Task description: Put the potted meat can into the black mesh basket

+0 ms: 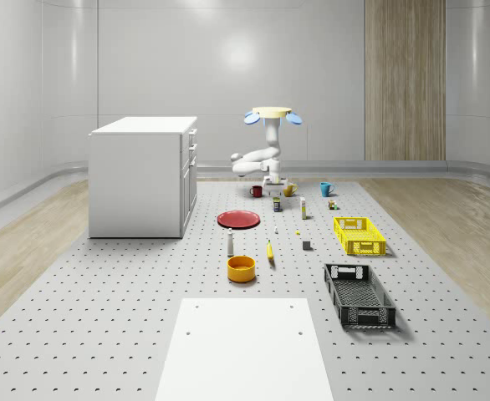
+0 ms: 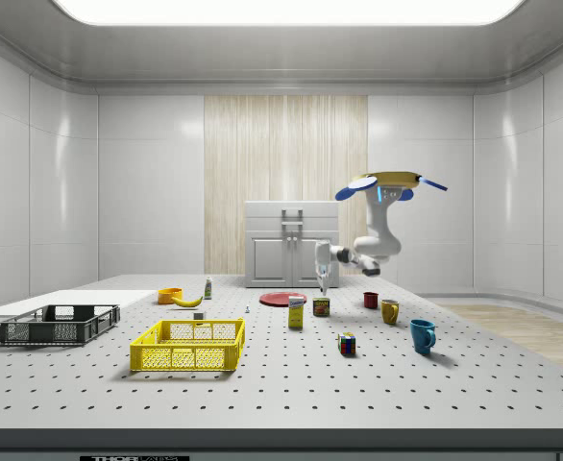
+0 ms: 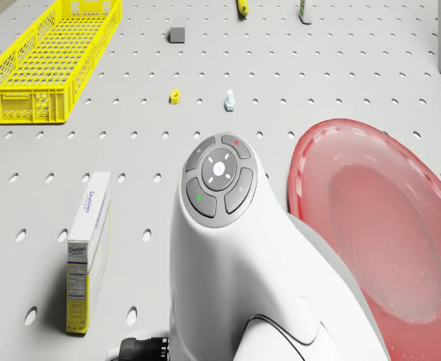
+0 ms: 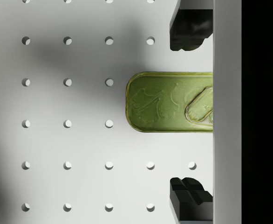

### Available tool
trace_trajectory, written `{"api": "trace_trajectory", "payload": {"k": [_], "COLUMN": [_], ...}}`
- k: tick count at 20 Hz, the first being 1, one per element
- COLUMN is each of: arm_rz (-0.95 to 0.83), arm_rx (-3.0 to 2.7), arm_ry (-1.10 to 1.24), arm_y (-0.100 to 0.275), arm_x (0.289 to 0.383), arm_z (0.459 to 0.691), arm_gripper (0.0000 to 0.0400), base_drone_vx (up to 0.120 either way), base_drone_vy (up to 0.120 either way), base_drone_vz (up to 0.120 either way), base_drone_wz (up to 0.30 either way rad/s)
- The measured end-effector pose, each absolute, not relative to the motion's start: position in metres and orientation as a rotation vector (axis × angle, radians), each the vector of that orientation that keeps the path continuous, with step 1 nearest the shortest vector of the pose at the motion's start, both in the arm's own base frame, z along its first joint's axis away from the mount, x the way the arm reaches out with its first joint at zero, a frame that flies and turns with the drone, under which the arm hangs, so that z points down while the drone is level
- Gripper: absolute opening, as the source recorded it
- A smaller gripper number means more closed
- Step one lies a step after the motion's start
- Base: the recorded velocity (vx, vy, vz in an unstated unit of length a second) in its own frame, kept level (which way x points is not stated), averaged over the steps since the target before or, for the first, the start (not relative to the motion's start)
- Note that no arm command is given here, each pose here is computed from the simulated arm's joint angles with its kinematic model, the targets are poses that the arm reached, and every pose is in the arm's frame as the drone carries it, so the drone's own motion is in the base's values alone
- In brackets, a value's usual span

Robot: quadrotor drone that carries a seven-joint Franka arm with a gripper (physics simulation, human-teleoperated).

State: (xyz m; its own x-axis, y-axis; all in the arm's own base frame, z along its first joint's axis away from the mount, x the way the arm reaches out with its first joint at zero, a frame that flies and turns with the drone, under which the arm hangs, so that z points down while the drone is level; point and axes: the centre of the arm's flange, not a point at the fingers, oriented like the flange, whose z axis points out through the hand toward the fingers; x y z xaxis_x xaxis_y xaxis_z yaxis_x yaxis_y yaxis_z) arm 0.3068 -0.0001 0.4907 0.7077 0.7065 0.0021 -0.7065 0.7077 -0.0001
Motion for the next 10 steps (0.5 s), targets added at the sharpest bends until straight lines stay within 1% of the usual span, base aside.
{"api": "trace_trajectory", "payload": {"k": [2, 10], "arm_rz": [0.785, 0.785], "arm_rx": [0.001, 0.001], "arm_ry": [-0.002, -0.002], "arm_y": [0.000, -0.006], "arm_x": [0.3068, 0.3068], "arm_z": [0.491, 0.501], "arm_gripper": [0.0400, 0.0400], "base_drone_vx": [0.000, 0.000], "base_drone_vy": [0.000, 0.000], "base_drone_vz": [-0.100, 0.000], "base_drone_wz": [0.000, 0.000]}}
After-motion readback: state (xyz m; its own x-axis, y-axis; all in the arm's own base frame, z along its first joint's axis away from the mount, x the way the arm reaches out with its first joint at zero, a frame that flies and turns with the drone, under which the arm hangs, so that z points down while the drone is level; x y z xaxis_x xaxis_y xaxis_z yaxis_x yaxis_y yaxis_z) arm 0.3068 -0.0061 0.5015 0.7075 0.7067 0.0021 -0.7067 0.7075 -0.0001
